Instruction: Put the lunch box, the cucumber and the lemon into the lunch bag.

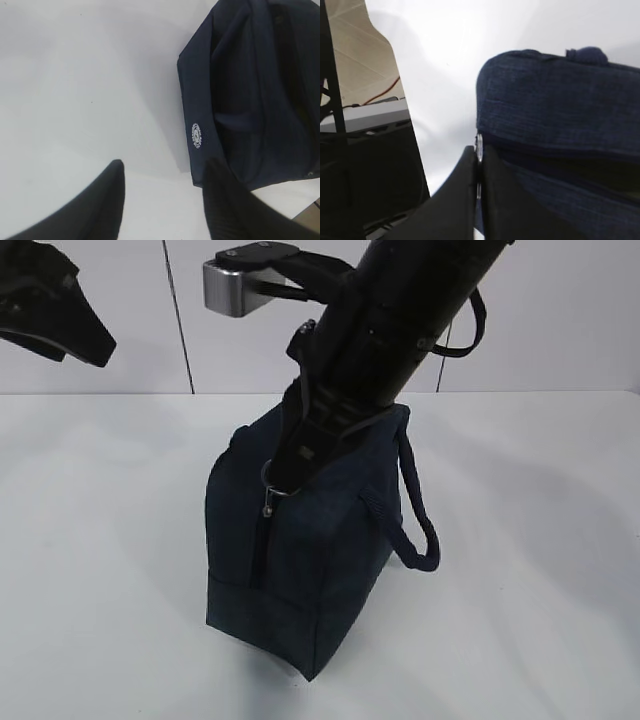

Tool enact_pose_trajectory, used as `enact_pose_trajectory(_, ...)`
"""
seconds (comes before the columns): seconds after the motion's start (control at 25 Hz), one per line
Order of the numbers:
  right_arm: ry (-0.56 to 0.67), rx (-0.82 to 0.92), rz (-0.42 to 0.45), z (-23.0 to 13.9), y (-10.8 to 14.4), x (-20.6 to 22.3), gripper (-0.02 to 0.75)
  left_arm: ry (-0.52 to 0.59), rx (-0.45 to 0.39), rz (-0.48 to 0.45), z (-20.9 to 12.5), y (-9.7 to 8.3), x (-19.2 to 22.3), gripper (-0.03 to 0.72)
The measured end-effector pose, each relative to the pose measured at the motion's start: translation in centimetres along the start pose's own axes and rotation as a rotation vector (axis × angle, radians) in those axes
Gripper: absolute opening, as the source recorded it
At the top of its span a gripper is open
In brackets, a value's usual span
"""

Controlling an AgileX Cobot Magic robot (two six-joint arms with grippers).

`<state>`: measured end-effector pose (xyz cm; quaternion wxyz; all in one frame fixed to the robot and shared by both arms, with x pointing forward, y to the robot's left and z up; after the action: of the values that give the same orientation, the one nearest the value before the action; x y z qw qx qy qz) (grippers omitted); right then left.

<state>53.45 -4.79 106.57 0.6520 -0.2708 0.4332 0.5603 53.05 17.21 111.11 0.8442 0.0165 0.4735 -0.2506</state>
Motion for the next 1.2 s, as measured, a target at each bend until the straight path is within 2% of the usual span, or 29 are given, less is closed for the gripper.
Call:
enact_pose_trajectory(0.24, -0.062, -0.028, -0.028, 1.3, -0.3, -1.6, 0.008, 0.001, 0.027, 0.0, 0.0, 0.0, 0.0, 0.369)
enact_pose_trajectory(0.84, -0.09, 0.035, -0.024, 1.0, -2.2, -1.8, 0.008, -0.002, 0.065, -0.019, 0.0, -0.2, 0.0, 0.369)
enact_pose_trajectory(1.2, -0.17, 0.097, -0.009, 0.2, -3.9, -3.2, 0.008, 0.028, 0.181, -0.181, -1.9, -1.6, 2.0, 0.369)
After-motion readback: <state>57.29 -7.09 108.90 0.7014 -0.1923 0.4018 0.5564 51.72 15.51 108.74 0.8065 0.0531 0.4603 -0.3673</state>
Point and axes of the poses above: a point on each arm's last joint axis where the gripper is mounted, x pointing out along that axis toward the gripper, y along the wrist's bending axis when the last joint is at zero, z = x × y, the point moved 3 cm from there along x, pointing out along that axis toward the gripper, and after that the axes turned 3 degrees about -x, right-handed, at the moved point
